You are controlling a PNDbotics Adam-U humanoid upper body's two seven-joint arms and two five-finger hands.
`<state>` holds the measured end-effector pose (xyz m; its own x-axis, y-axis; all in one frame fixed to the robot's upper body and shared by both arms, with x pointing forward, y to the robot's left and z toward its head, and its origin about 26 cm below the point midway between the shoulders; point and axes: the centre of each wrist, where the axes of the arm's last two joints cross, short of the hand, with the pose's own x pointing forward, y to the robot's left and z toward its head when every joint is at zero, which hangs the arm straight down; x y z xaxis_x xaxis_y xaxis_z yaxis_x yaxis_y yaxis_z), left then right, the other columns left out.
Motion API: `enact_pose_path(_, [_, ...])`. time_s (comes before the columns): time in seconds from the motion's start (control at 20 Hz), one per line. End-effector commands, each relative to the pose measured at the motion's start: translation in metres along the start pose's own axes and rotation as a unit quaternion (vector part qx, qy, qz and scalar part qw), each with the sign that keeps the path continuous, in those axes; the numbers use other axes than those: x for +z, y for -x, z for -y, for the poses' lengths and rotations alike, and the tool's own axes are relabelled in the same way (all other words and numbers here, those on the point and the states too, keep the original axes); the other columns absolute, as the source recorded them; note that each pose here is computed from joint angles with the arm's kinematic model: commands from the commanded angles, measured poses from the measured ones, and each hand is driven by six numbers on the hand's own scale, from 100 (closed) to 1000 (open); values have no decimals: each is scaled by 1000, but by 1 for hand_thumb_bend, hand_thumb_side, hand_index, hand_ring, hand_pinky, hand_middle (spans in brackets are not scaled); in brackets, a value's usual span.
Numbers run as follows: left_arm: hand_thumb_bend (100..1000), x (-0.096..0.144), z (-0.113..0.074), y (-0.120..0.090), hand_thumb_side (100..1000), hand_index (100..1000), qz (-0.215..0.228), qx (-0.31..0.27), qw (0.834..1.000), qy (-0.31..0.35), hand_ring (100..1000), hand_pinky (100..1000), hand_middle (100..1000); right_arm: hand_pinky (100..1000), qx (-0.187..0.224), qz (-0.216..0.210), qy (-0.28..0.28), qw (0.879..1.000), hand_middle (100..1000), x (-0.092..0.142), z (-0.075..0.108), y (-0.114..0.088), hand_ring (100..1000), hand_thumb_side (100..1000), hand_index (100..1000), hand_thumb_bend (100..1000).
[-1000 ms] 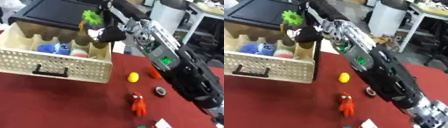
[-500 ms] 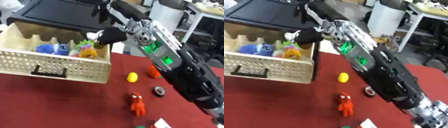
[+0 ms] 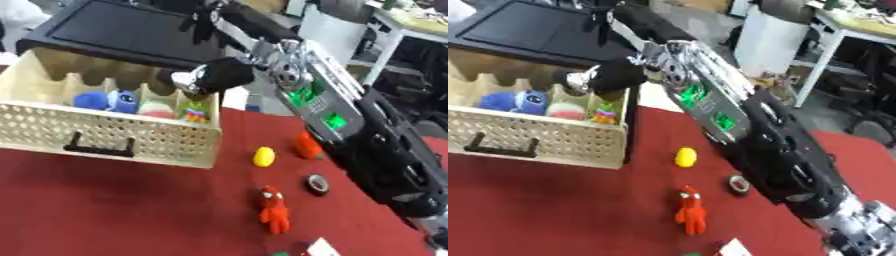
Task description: Pick up objects from table and place into drawer.
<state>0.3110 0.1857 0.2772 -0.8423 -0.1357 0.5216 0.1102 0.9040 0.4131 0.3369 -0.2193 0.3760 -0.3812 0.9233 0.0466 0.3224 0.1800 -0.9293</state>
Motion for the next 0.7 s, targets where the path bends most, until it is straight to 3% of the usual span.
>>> enact_pose_path(0.05, [100,-2,-1,-5,1000,755,10,0,1000,1,337,411,384,640,11,0,29,1000,617,4,14,-1,749,628,819,497])
enact_pose_path(0.4, [100,0,-2,-4,1000,755,6,-2,1000,-5,338,411,385,620,-2,2,59,998,601,13,25,-3,735,650,816,512])
enact_pose_path(0.45, [100,0,-3,-3,1000,755,5,-3,1000,-7,338,411,385,614,-5,5,67,998,598,17,28,-3,730,743,813,466])
enact_pose_path(0.5, [100,1,-3,-3,1000,755,4,-3,1000,-8,338,411,386,611,-9,7,76,997,593,21,32,-4,727,675,812,503])
enact_pose_path(0.7, [100,3,-5,-2,1000,756,0,-7,1000,-17,339,410,386,602,-20,12,111,994,586,43,44,-3,719,720,811,460])
